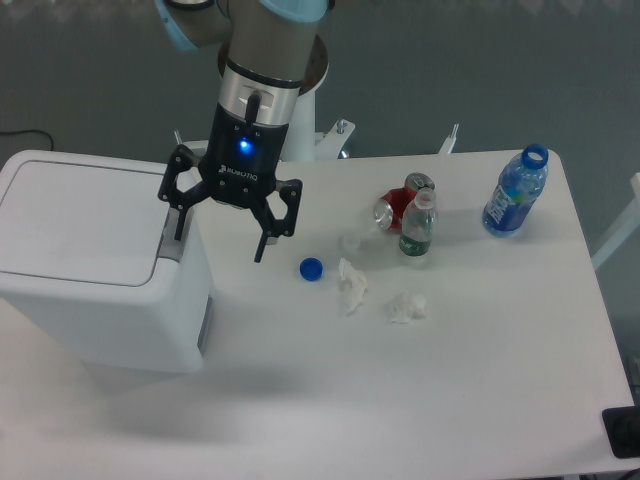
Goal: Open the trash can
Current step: 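Hook the gripper finger under the trash can lid edge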
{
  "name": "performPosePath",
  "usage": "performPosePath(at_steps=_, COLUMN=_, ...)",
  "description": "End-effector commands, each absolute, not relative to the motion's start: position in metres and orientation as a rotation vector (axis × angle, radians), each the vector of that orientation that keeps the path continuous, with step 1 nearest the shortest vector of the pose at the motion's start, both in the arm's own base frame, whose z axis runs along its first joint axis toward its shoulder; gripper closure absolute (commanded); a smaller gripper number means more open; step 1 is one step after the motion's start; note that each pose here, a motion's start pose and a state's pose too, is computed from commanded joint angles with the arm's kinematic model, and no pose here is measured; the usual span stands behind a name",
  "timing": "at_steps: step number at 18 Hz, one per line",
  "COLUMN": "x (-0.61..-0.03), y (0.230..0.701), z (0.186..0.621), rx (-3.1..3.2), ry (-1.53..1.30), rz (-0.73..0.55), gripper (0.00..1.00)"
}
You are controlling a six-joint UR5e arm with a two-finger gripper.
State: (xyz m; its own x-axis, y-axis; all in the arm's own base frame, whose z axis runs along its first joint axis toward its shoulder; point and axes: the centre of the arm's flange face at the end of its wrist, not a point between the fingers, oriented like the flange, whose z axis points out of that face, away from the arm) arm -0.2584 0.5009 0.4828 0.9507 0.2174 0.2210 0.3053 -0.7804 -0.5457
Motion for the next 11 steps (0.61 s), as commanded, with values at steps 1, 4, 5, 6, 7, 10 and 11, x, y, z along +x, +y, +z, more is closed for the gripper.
performPosePath(at_steps=1, x=-0.2595, y=0.5008, z=0.4819, rx=-2.497, ry=-0.369, rz=-0.194, gripper=0.0)
performPosePath(at_steps=4, x=-0.2605, y=0.5007, z=0.4803, rx=-2.499, ry=-0.37, rz=-0.195, gripper=0.0)
performPosePath(at_steps=5, x=-0.2605, y=0.5007, z=0.4803, rx=-2.499, ry=-0.37, rz=-0.195, gripper=0.0)
performPosePath(at_steps=6, x=-0.2598, y=0.501, z=0.4803, rx=-2.5, ry=-0.369, rz=-0.194, gripper=0.0)
performPosePath(at_steps=7, x=-0.2598, y=0.501, z=0.4803, rx=-2.5, ry=-0.369, rz=-0.194, gripper=0.0)
performPosePath(at_steps=10, x=-0.2606, y=0.5006, z=0.4803, rx=-2.5, ry=-0.369, rz=-0.193, gripper=0.0)
performPosePath(at_steps=11, x=-0.2601, y=0.5012, z=0.4787, rx=-2.503, ry=-0.365, rz=-0.195, gripper=0.0)
